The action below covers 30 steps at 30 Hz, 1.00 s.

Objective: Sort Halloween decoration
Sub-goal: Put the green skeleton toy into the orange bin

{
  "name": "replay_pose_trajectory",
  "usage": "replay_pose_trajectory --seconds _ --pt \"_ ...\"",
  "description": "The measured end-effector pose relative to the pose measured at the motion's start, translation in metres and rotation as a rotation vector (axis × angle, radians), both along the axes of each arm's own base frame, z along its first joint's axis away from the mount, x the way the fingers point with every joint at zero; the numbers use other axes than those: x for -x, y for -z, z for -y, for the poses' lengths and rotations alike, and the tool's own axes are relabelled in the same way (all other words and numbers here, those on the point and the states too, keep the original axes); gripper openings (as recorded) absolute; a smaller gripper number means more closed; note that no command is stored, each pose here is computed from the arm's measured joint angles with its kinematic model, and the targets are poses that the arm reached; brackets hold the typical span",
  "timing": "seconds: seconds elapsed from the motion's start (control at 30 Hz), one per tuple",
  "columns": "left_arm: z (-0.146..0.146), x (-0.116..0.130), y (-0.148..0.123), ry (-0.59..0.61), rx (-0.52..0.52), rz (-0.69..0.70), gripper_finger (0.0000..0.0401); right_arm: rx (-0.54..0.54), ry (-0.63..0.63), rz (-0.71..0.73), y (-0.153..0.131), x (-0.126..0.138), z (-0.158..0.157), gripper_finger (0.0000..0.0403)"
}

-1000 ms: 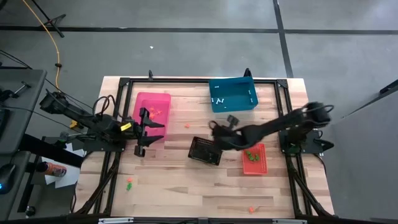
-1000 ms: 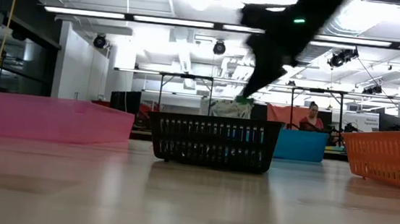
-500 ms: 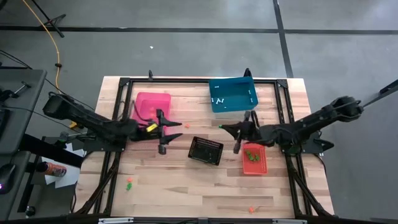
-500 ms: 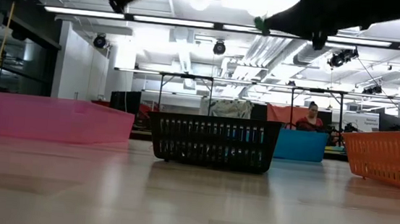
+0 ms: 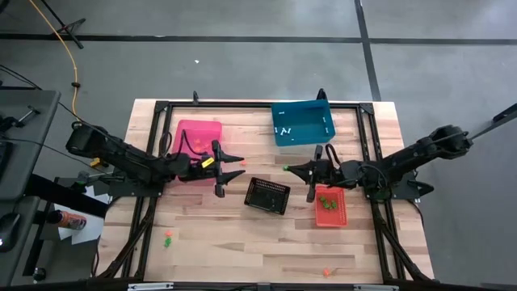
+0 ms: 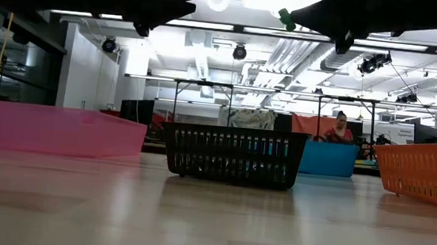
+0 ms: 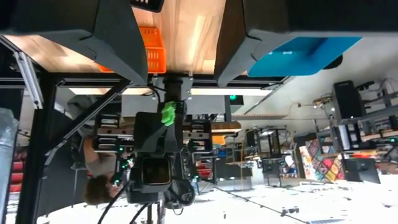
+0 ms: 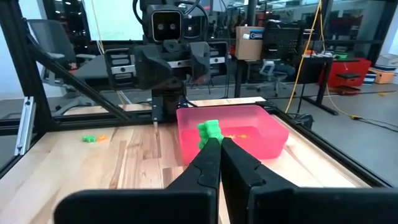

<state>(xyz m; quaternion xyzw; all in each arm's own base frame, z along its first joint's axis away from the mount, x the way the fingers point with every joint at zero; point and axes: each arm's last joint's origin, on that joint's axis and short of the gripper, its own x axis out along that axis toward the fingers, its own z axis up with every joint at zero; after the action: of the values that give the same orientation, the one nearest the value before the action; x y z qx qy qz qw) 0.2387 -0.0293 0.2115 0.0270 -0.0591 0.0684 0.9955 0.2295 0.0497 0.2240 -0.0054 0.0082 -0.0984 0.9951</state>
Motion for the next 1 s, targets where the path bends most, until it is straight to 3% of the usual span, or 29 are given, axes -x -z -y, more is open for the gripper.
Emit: replay_pose_trajectory --seconds 0.2,0.3,0.57,0.77,1.0 --pt "0.001 0.0 0.001 0.021 -0.004 -0.014 0.0172 0.003 -0.001 -0.005 0.0 0.0 0.0 0.0" --pt "0.001 0.0 0.003 0.018 -0.007 -0.033 0.0172 -0.027 -0.035 -0.076 0.003 0.005 -0.001 0.0" --pt "0.001 -0.001 0.007 0.017 -0.013 -0.075 0.0172 -0.28 -0.064 -0.446 0.006 0.036 -0.016 0.0" --pt "0.001 -0.001 0.009 0.017 -0.015 -0.09 0.0172 -0.607 -0.042 -0.774 0.01 0.062 -0.034 0.0" --pt "0.001 -0.001 0.009 0.017 -0.015 -0.09 0.0172 -0.724 0.091 -1.003 0.022 0.08 -0.048 0.0"
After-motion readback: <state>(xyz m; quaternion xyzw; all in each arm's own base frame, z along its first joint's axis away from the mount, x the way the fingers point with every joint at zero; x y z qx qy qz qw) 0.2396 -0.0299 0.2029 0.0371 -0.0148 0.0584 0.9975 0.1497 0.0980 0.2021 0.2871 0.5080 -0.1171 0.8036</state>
